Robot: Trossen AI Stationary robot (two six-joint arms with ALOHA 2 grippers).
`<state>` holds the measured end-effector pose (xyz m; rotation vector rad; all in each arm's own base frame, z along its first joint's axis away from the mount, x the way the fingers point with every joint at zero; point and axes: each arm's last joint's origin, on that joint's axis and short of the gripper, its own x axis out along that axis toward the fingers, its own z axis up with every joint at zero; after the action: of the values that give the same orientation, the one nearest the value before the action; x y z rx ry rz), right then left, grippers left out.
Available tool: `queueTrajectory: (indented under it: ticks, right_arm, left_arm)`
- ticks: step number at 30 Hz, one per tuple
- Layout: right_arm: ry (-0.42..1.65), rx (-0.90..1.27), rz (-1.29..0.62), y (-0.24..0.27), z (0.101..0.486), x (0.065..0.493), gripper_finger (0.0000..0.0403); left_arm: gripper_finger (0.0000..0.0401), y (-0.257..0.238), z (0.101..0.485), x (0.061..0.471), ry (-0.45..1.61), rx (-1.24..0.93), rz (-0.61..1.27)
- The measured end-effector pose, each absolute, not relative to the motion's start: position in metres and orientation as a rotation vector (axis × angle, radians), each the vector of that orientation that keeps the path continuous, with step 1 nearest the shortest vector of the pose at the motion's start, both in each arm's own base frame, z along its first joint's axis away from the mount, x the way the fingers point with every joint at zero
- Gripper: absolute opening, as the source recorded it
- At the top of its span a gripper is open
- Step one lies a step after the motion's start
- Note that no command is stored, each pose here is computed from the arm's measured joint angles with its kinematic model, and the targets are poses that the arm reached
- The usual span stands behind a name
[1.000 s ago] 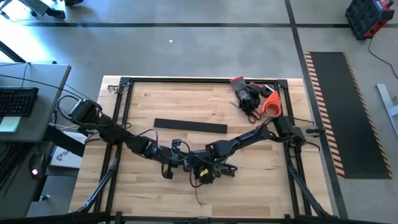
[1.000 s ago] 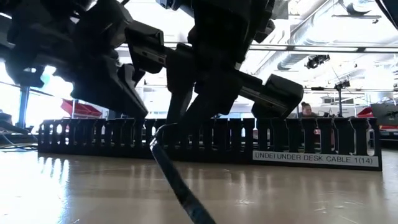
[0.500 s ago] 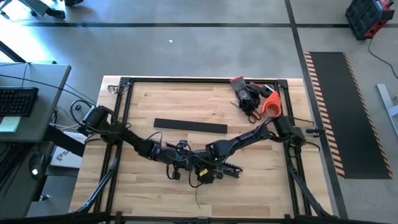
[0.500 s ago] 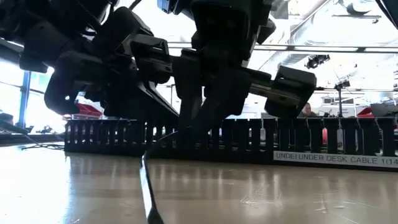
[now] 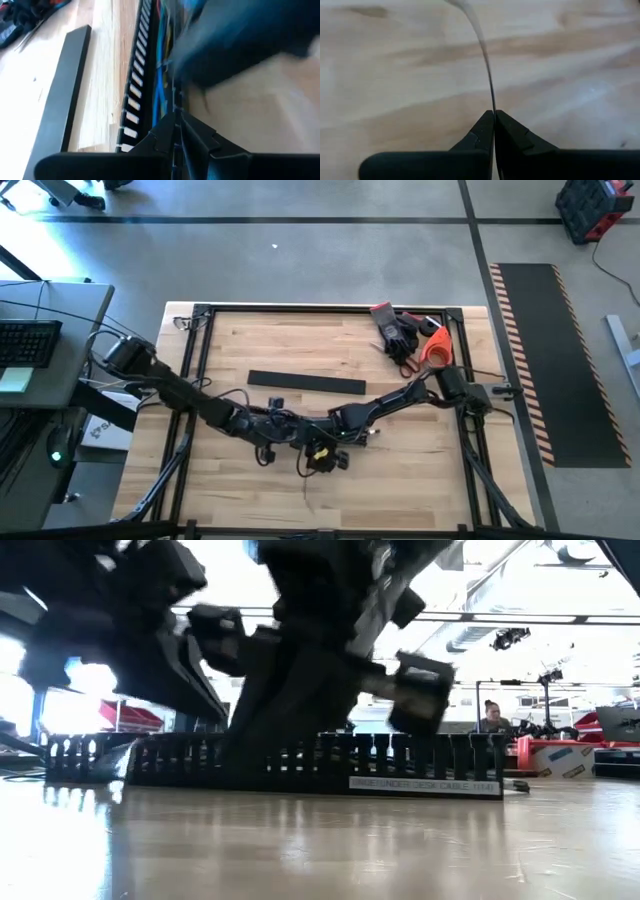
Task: Ziptie cables
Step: Put the zip-tied cables into the cable duct
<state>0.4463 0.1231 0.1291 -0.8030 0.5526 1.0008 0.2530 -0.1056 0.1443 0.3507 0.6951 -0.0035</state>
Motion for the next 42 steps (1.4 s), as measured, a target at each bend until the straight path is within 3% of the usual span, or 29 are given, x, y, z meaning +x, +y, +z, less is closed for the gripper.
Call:
queueTrajectory:
  ticks: [7, 21, 28, 42]
  right_arm:
    - [0.51, -0.796, 0.957, 0.117, 0.124, 0.455, 0.0]
    - [0.524, -0.739, 0.938, 0.117, 0.124, 0.455, 0.0]
    - [0.518, -0.717, 0.873, 0.116, 0.145, 0.455, 0.0]
    - [0.819, -0.75, 0.475, 0.114, 0.15, 0.443, 0.0]
  left_arm:
    - [0.0014, -0.108, 0.162, 0.245, 0.652, 0.287, -0.008]
    - [0.0014, -0.109, 0.163, 0.243, 0.654, 0.287, 0.004]
    - [0.0014, -0.11, 0.162, 0.242, 0.664, 0.286, 0.006]
    - [0.0014, -0.114, 0.159, 0.236, 0.704, 0.257, 0.025]
